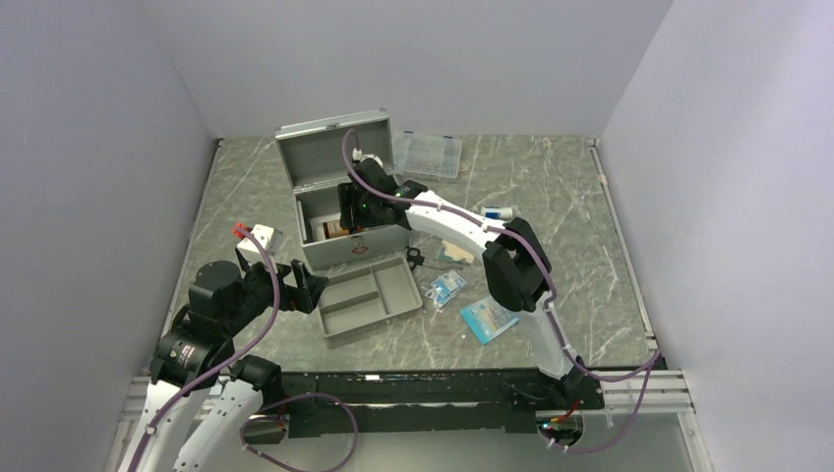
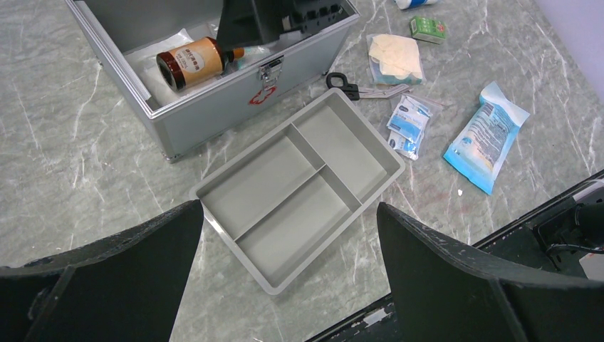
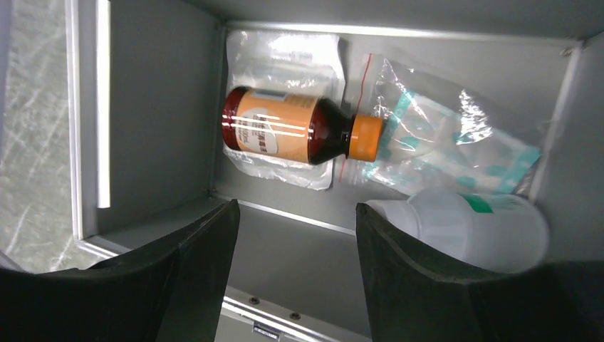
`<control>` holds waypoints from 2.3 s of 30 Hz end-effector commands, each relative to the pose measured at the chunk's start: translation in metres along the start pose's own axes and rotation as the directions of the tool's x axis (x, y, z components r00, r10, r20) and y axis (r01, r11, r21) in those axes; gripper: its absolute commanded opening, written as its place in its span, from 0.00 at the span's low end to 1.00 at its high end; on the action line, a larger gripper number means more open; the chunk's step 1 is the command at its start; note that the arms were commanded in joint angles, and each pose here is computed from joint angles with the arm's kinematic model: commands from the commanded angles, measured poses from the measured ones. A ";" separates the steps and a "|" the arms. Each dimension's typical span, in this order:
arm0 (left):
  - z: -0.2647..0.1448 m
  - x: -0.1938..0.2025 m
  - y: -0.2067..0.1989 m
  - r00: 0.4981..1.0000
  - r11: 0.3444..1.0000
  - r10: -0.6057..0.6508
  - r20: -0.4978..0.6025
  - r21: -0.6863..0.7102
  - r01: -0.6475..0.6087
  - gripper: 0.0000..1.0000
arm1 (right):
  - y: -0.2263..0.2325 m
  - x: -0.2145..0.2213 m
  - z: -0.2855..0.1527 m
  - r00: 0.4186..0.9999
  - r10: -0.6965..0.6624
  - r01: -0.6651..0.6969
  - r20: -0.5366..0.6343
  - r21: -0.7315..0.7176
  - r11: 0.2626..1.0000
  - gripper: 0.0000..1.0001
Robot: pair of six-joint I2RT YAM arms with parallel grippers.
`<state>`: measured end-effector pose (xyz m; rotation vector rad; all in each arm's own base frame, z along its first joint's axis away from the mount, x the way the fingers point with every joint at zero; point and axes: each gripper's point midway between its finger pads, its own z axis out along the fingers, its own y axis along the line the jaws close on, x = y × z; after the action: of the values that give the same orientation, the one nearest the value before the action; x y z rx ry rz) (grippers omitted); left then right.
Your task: Organize the medicine kit
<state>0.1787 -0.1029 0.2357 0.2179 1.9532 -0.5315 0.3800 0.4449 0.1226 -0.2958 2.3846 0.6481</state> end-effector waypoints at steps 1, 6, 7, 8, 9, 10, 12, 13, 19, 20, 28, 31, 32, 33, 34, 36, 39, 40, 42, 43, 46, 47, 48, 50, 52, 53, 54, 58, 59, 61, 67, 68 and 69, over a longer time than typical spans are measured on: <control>0.000 -0.009 -0.001 0.999 1.000 0.004 0.039 0.006 -0.004 0.99 | -0.005 0.022 0.012 0.996 0.015 -0.012 -0.085 0.025 1.000 0.64; -0.001 -0.009 -0.002 0.999 1.000 0.004 0.042 0.006 -0.004 0.99 | 0.004 0.016 0.014 0.997 0.021 -0.021 -0.077 0.000 1.000 0.64; -0.001 -0.009 -0.001 0.999 1.000 0.004 0.042 0.004 -0.005 0.99 | 0.007 0.010 0.012 0.998 0.021 -0.021 -0.064 -0.009 1.000 0.64; -0.001 -0.009 -0.001 0.999 1.000 0.004 0.042 0.004 -0.004 0.99 | 0.010 0.007 0.011 0.998 0.019 -0.020 -0.058 -0.014 1.000 0.64; 0.000 -0.009 -0.001 0.999 1.000 0.004 0.040 0.003 -0.004 0.99 | 0.014 0.000 0.007 0.999 0.018 -0.019 -0.043 -0.024 1.000 0.64; 0.000 -0.009 -0.001 0.999 1.000 0.004 0.040 0.003 -0.004 0.99 | 0.018 -0.005 0.004 0.999 0.016 -0.017 -0.031 -0.033 0.999 0.64; 0.000 -0.009 -0.001 0.999 1.000 0.003 0.040 0.002 -0.003 0.99 | 0.024 -0.017 -0.003 1.000 0.013 -0.013 -0.003 -0.050 0.999 0.64; 0.000 -0.009 -0.001 0.999 1.000 0.003 0.039 0.002 -0.003 0.99 | 0.028 -0.024 -0.008 1.000 0.012 -0.011 0.015 -0.059 0.998 0.64; 0.000 -0.009 0.000 0.999 1.000 0.002 0.040 -0.005 -0.002 0.99 | 0.042 -0.070 -0.041 0.991 -0.014 0.024 0.129 -0.070 0.997 0.67; 0.000 -0.009 0.000 0.999 1.000 0.002 0.040 -0.006 -0.001 0.99 | 0.043 -0.077 -0.048 0.989 -0.019 0.030 0.148 -0.066 0.997 0.67; 0.000 -0.009 0.001 0.999 1.000 0.001 0.037 -0.009 -0.001 0.99 | 0.033 -0.102 -0.104 0.966 -0.047 0.057 0.256 -0.031 0.998 0.68; 0.001 -0.009 0.001 0.999 1.000 0.001 0.035 -0.010 -0.001 0.99 | 0.023 -0.097 -0.123 0.961 -0.068 0.072 0.269 -0.003 0.997 0.68; 0.001 -0.009 0.001 0.999 1.000 0.000 0.036 -0.011 0.000 0.99 | 0.018 -0.093 -0.126 0.961 -0.076 0.077 0.265 0.007 0.997 0.68; 0.001 -0.008 0.001 0.999 1.000 0.000 0.034 -0.009 0.000 0.99 | 0.015 -0.090 -0.133 0.960 -0.081 0.080 0.268 0.015 0.997 0.68; 0.001 -0.008 0.001 0.999 1.000 0.001 0.033 -0.006 -0.001 0.99 | 0.009 -0.086 -0.136 0.960 -0.086 0.083 0.267 0.026 0.996 0.69; 0.002 -0.008 0.000 1.000 1.000 0.002 0.029 -0.001 -0.002 0.99 | -0.001 -0.079 -0.148 0.956 -0.097 0.087 0.278 0.049 0.995 0.69; 0.003 -0.007 -0.001 1.000 1.000 0.002 0.022 0.005 -0.002 0.99 | -0.020 -0.068 -0.165 0.950 -0.121 0.095 0.287 0.103 0.990 0.71; 0.003 -0.007 -0.001 1.000 1.000 0.001 0.020 0.003 -0.001 0.99 | -0.027 -0.063 -0.170 0.950 -0.128 0.097 0.285 0.118 0.988 0.72; 0.004 -0.006 -0.001 1.000 1.000 0.002 0.017 0.005 -0.002 0.99 | -0.036 -0.054 -0.181 0.949 -0.140 0.106 0.283 0.134 0.985 0.72; 0.004 -0.006 -0.001 1.000 1.000 0.001 0.015 0.004 -0.001 0.99 | -0.042 -0.047 -0.186 0.950 -0.144 0.107 0.278 0.142 0.984 0.73; 0.006 -0.006 -0.001 1.000 1.000 0.001 0.011 0.005 -0.001 0.99 | -0.057 -0.028 -0.200 0.954 -0.134 0.093 0.268 0.160 0.983 0.73; 0.006 -0.005 -0.001 1.000 1.000 0.002 0.008 0.006 -0.002 0.99 | -0.063 -0.019 -0.203 0.957 -0.126 0.085 0.260 0.162 0.983 0.73; 0.006 -0.005 -0.001 1.000 1.000 0.001 0.005 0.006 -0.001 0.99 | -0.066 -0.012 -0.207 0.959 -0.117 0.077 0.258 0.159 0.984 0.73; 0.008 -0.004 -0.001 1.000 1.000 0.001 -0.002 0.007 -0.001 0.99 | -0.076 0.006 -0.210 0.966 -0.101 0.064 0.237 0.161 0.985 0.73; 0.008 -0.003 -0.001 1.000 1.000 -0.001 -0.007 0.007 0.001 0.99 | -0.088 0.025 -0.212 0.973 -0.092 0.054 0.214 0.176 0.983 0.73; 0.009 -0.003 -0.001 1.000 1.000 -0.002 -0.008 0.007 0.002 0.99 | -0.094 0.033 -0.211 0.975 -0.088 0.049 0.202 0.189 0.981 0.73; 0.009 -0.003 -0.001 1.000 1.000 -0.001 -0.009 0.006 0.001 0.99 | -0.100 0.039 -0.210 0.978 -0.085 0.046 0.192 0.200 0.979 0.73; 0.009 -0.003 0.000 1.000 1.000 -0.001 -0.008 0.006 0.001 0.99 | -0.117 0.063 -0.203 0.986 -0.068 0.030 0.150 0.239 0.970 0.72; 0.009 -0.003 0.000 1.000 1.000 -0.001 -0.009 0.003 0.001 0.99 | -0.120 0.068 -0.200 0.989 -0.063 0.028 0.137 0.244 0.969 0.71; 0.009 -0.003 0.000 1.000 1.000 -0.003 -0.010 0.003 0.003 0.99 | -0.126 0.080 -0.193 0.993 -0.051 0.021 0.109 0.254 0.967 0.69; 0.009 -0.003 0.001 1.000 1.000 -0.004 -0.011 -0.001 0.004 0.99 | -0.139 0.107 -0.167 0.999 -0.018 0.007 0.040 0.251 0.968 0.64; 0.009 -0.003 0.001 1.000 1.000 -0.003 -0.010 -0.002 0.003 0.99 | -0.141 0.109 -0.163 0.999 -0.012 0.004 0.031 0.246 0.969 0.63; 0.009 -0.003 0.001 1.000 1.000 -0.003 -0.011 -0.002 0.003 0.99 | -0.142 0.111 -0.158 1.000 -0.007 0.001 0.023 0.242 0.970 0.61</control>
<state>0.1835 -0.1045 0.2280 0.2177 1.9954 -0.5259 0.2535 0.2264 0.1174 -0.2204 2.4032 0.2914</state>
